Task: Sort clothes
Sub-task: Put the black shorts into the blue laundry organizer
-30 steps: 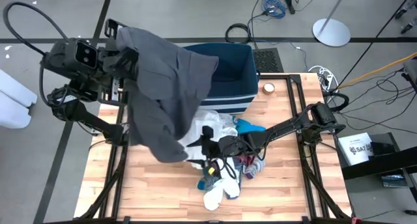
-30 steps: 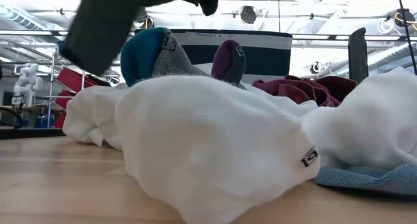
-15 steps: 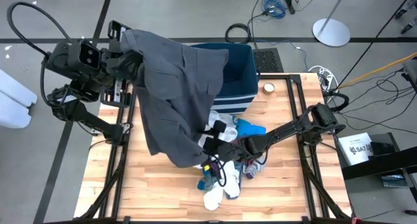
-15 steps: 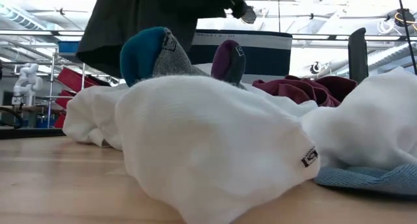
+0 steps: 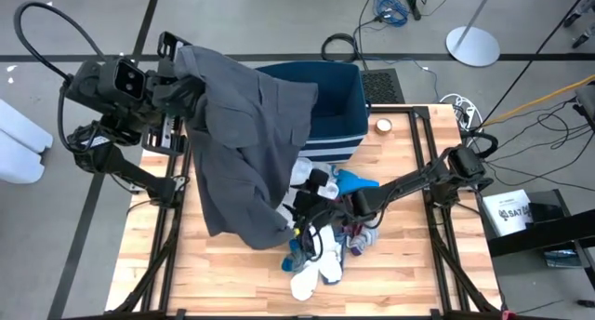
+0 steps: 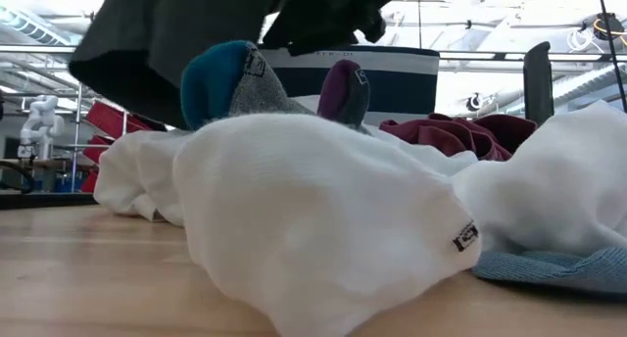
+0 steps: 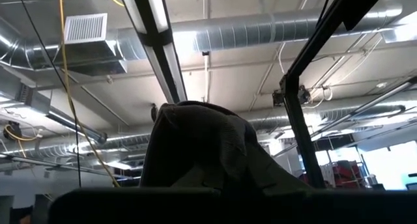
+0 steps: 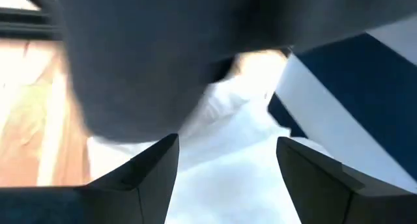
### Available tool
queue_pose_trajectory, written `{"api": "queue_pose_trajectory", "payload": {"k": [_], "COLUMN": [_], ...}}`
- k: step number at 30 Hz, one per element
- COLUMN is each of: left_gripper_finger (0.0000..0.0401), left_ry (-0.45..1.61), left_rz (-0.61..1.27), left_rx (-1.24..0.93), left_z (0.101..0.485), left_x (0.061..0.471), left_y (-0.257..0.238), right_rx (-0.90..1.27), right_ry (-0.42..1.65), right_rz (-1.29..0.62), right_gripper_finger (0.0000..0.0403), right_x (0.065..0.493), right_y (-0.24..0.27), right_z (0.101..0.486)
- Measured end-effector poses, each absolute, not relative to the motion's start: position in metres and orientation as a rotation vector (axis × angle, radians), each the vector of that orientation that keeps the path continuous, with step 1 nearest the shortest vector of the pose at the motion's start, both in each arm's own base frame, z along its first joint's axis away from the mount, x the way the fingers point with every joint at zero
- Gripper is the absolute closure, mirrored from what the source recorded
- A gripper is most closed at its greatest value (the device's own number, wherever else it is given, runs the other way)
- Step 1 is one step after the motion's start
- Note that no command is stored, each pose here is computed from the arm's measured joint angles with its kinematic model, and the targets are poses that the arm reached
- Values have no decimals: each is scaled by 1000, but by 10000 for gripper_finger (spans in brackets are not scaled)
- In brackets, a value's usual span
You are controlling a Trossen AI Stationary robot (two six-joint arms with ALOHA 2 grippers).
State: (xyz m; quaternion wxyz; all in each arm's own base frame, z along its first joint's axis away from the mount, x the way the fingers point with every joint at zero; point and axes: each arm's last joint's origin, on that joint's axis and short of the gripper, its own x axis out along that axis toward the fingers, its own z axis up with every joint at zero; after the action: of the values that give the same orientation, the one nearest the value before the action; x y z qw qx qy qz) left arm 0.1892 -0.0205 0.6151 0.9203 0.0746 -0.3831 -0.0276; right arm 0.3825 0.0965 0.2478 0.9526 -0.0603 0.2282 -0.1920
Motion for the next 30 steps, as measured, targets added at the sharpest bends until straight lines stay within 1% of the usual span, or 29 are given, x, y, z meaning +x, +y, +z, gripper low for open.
{"api": "queue_pose_trajectory", "payload": {"k": [5, 8, 12, 19, 25, 30], "left_gripper_finger": [386, 386, 386, 386, 386, 386], "left_ry": [-783, -780, -780, -779, -779, -776], "left_rz": [-58, -63, -77, -77, -76, -75], "left_rx": [154, 156, 161, 162, 162, 163], "left_z": [615, 615, 614, 614, 614, 614], "left_x": [190, 190, 190, 190, 190, 190], "left_y": [-21, -21, -21, -21, -21, -21], "right_rx": [-20, 14, 36, 36, 38, 88], "right_ry": [389, 409, 420, 295, 235, 172], "right_rz": [-162, -15, 94, 52, 13, -30], "right_gripper_finger": [156, 156, 156, 156, 156, 158], "right_x": [391, 392, 392, 396, 398, 407], "right_y": [95, 96, 98, 98, 97, 95], "right_z": [258, 257, 257, 268, 273, 266]}}
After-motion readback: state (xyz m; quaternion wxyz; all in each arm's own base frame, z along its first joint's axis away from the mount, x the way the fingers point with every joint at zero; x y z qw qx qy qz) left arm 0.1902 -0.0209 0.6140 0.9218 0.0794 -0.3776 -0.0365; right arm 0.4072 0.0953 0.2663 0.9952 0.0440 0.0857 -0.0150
